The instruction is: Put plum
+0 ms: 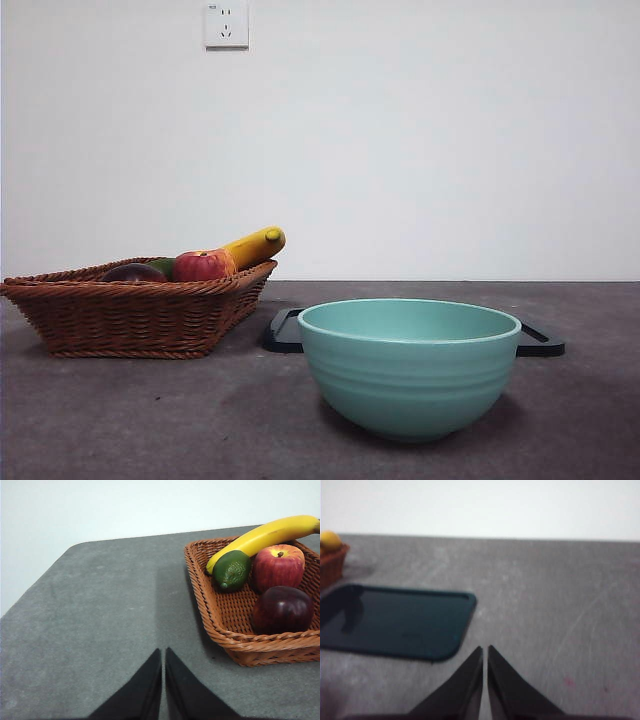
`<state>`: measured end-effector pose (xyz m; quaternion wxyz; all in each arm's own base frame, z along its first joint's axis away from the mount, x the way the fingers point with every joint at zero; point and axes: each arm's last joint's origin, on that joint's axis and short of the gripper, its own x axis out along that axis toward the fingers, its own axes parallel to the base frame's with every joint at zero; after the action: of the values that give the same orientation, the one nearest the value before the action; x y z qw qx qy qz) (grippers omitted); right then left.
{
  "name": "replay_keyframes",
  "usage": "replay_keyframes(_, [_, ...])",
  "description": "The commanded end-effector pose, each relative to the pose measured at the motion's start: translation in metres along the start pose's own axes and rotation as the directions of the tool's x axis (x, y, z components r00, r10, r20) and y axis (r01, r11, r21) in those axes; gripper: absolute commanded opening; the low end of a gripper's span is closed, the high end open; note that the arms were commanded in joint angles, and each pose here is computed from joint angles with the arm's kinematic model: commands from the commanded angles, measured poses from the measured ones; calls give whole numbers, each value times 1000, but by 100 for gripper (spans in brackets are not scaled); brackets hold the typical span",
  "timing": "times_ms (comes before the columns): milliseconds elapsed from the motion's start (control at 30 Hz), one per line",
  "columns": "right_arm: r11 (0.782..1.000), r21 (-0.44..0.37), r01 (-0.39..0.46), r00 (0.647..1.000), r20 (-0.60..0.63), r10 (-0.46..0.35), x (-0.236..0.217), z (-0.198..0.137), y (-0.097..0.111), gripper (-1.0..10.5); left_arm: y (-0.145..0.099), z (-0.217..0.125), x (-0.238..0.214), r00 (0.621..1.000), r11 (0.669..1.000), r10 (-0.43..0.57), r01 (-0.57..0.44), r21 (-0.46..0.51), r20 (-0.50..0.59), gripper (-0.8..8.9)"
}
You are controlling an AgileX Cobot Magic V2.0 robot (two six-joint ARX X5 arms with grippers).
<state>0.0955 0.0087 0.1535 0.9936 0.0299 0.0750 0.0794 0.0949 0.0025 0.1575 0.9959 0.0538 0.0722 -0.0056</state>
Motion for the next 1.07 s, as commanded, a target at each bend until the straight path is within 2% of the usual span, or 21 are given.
replay_keyframes(33, [1000,16,0,1000,-15,0,0,-3,0,5,0,-5,2,1000,1000,3,-4,-3,-6,9])
replay_keyframes(1067, [1000,12,-1,1000,12,1,0,0,0,5,0,-5,2,1000,1000,3,-4,-3,-6,9])
